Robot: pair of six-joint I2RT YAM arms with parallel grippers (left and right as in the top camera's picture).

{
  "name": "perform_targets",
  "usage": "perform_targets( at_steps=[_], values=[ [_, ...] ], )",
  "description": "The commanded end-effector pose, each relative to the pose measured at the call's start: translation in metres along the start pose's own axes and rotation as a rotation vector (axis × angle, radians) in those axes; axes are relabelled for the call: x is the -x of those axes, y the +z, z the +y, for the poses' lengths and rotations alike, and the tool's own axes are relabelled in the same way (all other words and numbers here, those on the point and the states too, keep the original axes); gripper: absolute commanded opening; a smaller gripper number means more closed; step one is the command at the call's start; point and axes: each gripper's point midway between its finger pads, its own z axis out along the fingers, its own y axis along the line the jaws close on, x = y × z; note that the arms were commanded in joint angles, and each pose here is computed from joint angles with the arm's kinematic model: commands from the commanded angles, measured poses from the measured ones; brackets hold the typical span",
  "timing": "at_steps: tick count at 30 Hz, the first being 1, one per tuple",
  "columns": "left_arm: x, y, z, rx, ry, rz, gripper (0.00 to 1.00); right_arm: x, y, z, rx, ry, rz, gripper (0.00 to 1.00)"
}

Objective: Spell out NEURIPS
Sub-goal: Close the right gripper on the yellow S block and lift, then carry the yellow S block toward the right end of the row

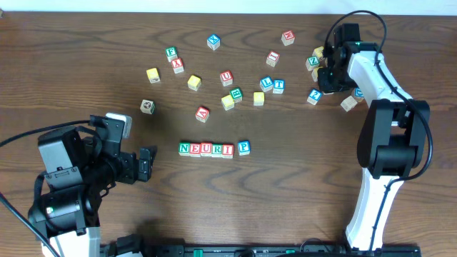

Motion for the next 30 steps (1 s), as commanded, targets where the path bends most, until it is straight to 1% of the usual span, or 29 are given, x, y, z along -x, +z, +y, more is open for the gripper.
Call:
perform_targets(
  at_steps=[1, 5, 10, 12, 19, 22, 24, 27, 30],
  values=[
    [0.008, -0.005, -0.001, -0.001, 0.023, -0.026, 0.98, -0.003, 0.004, -0.002, -0.008, 0.0, 0.011, 0.18],
    [0.008, -0.005, -0.001, -0.001, 0.023, -0.026, 0.98, -0.003, 0.003, -0.002, -0.008, 0.0, 0.01, 0.16],
    [0.008, -0.005, -0.001, -0.001, 0.023, -0.026, 0.98, 0.0, -0.003, -0.002, -0.008, 0.004, 0.004, 0.16],
    [0.008, -0.005, -0.001, -0.001, 0.023, -0.026, 0.98, 0.005, -0.013, -0.003, -0.009, 0.005, -0.011, 0.16],
    [0.008, -0.005, -0.001, -0.001, 0.023, -0.026, 0.97, 0.033, -0.09, -0.007, -0.004, 0.042, -0.128, 0.17],
    [0.008, -0.005, -0.001, -0.001, 0.023, -0.026, 0.98, 0.039, -0.131, -0.005, 0.002, 0.087, -0.182, 0.2],
    [0.008, -0.005, -0.001, -0.001, 0.023, -0.026, 0.98, 0.037, -0.157, 0.001, 0.024, 0.113, -0.21, 0.2],
    [0.008, -0.005, -0.001, -0.001, 0.023, -0.026, 0.98, 0.028, -0.188, 0.016, 0.089, 0.148, -0.227, 0.16],
    [0.008, -0.005, -0.001, -0.001, 0.023, -0.026, 0.98, 0.006, -0.215, 0.031, 0.137, 0.207, -0.197, 0.05]
  ],
)
